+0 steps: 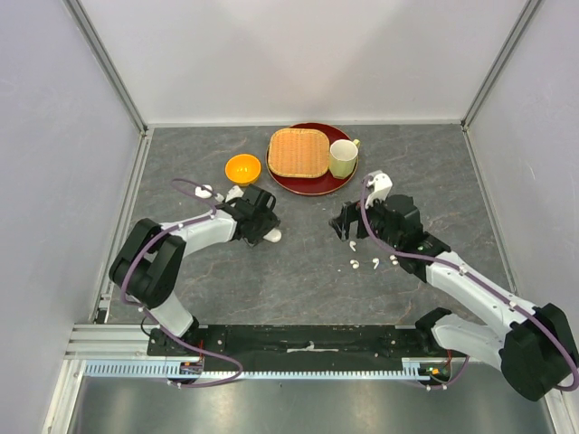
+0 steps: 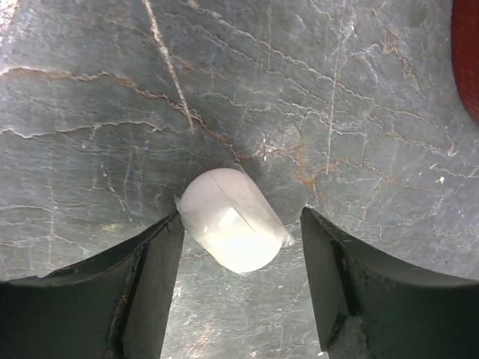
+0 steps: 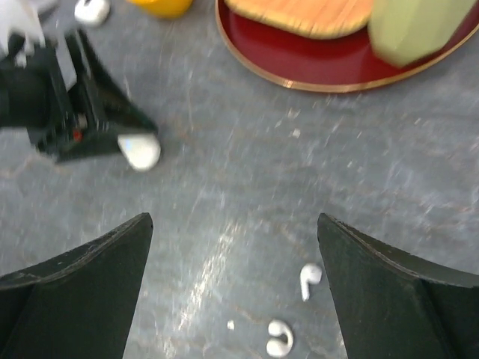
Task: Insert the wireless bluetooth earbuds into the charging case
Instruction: Move the charging case to the center of the board, then pick up the charging case at the center of the board.
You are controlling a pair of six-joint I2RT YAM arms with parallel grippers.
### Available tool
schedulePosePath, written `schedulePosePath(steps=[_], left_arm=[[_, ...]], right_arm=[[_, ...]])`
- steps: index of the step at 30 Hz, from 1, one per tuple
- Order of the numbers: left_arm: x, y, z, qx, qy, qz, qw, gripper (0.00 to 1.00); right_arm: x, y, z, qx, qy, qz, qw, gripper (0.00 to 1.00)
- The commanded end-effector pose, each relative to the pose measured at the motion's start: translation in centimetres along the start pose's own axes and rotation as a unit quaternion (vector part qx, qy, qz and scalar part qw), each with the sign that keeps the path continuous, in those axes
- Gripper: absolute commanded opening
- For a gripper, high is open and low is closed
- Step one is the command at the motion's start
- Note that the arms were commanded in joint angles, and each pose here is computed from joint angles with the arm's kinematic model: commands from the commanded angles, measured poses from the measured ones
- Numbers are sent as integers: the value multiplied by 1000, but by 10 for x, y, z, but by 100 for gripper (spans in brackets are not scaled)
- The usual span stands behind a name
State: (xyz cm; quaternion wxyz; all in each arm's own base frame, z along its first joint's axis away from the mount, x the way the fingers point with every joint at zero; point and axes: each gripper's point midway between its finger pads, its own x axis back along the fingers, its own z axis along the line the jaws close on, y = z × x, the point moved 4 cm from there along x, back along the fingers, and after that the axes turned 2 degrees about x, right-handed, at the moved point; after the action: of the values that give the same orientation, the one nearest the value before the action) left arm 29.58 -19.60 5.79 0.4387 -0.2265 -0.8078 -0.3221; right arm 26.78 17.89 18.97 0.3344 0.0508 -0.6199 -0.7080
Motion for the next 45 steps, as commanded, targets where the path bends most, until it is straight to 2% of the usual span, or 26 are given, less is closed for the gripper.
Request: schedulePosePath(steps=[1,7,8,14,19,26,32,45], left_arm=[[-12,-26,57,-35,96,31,994,74],[16,-1,45,-61,64,-24,996,95],[21,6,44,-64,66,-43,995,96],[62,40,47,-68,60,-125,988,97],[92,61,67,-60,54,-190,978,97],[123,68,86,-31,-1,-228,973,97],[138,69,100,-25,-34,-253,967,97],[142,67,108,-63,-41,-258,963,97]], right_arm=[[6,-14,20,10,84,-7,996,98],[-2,-31,30,26,116,-2,993,98],[-3,-34,35,33,122,0,992,98],[-22,-43,49,87,143,2,986,98],[-47,-48,52,134,133,-9,982,98],[-84,-60,79,204,175,-6,963,94],[-115,-60,104,209,211,-19,955,92],[-169,-92,130,227,239,38,943,88]])
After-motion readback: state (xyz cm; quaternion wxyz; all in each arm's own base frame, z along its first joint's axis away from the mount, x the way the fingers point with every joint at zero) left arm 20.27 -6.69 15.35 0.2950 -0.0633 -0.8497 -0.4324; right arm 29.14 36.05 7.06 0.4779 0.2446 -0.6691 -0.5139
